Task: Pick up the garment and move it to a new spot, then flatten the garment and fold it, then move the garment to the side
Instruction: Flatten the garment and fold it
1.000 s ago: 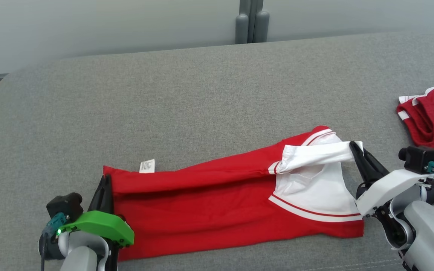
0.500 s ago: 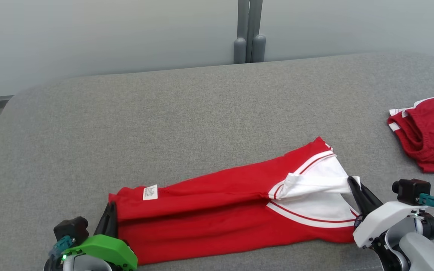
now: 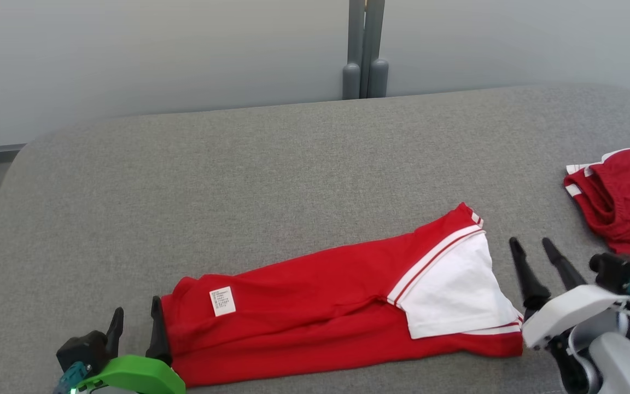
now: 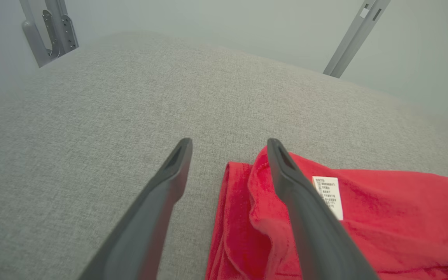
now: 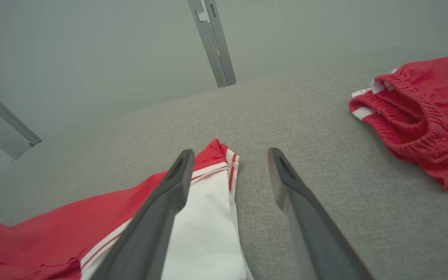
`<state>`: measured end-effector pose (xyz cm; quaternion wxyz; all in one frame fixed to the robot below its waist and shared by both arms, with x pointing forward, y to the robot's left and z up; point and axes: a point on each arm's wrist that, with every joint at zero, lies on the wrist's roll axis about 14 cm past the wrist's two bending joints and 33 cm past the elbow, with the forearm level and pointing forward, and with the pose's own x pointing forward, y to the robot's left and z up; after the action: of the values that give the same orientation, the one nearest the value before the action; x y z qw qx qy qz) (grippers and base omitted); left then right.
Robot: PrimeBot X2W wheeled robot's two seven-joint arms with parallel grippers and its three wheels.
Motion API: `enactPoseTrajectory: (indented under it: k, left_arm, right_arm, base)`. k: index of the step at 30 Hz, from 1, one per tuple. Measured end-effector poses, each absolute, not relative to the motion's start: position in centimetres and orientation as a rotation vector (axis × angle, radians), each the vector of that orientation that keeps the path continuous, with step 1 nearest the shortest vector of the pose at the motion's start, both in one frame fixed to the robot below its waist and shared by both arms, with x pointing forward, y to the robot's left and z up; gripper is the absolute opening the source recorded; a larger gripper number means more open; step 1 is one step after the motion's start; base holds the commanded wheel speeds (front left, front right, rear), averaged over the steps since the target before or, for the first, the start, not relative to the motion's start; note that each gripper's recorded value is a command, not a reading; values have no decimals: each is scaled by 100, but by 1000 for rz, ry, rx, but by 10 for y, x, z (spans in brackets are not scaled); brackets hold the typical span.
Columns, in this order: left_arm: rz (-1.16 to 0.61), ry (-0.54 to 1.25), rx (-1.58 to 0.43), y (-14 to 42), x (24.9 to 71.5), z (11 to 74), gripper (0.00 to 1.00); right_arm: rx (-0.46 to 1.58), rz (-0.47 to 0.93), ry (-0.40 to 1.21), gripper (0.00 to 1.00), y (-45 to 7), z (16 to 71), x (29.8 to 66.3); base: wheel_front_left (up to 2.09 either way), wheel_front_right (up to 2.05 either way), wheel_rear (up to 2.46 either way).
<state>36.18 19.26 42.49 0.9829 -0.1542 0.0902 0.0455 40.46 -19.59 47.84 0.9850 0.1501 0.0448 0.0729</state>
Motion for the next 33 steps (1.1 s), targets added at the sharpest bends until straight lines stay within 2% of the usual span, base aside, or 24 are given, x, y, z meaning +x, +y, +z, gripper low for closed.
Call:
enactPoseTrajectory:
  k: [4,9,20,25,33]
  left_arm:
    - [117,182,-305,199,349,422,100]
    - [120,175,-298,198,342,424,100]
    - [128,150,-274,202,336,431,100]
    - [132,152,-267,205,337,431,100]
    - [187,183,-256,222,331,420,100]
  right_arm:
    - [291,225,115,100,-162,468,390]
    - [266,259,148,100,-149,458,387]
    - [175,177,223,100,-171,430,398]
    - [165,170,241,100,-168,424,413]
    - [167,173,367,100,-153,385,423]
  base:
    - [0,0,0]
    - [0,0,0]
    - [0,0,0]
    - [0,0,0]
    - [0,0,0]
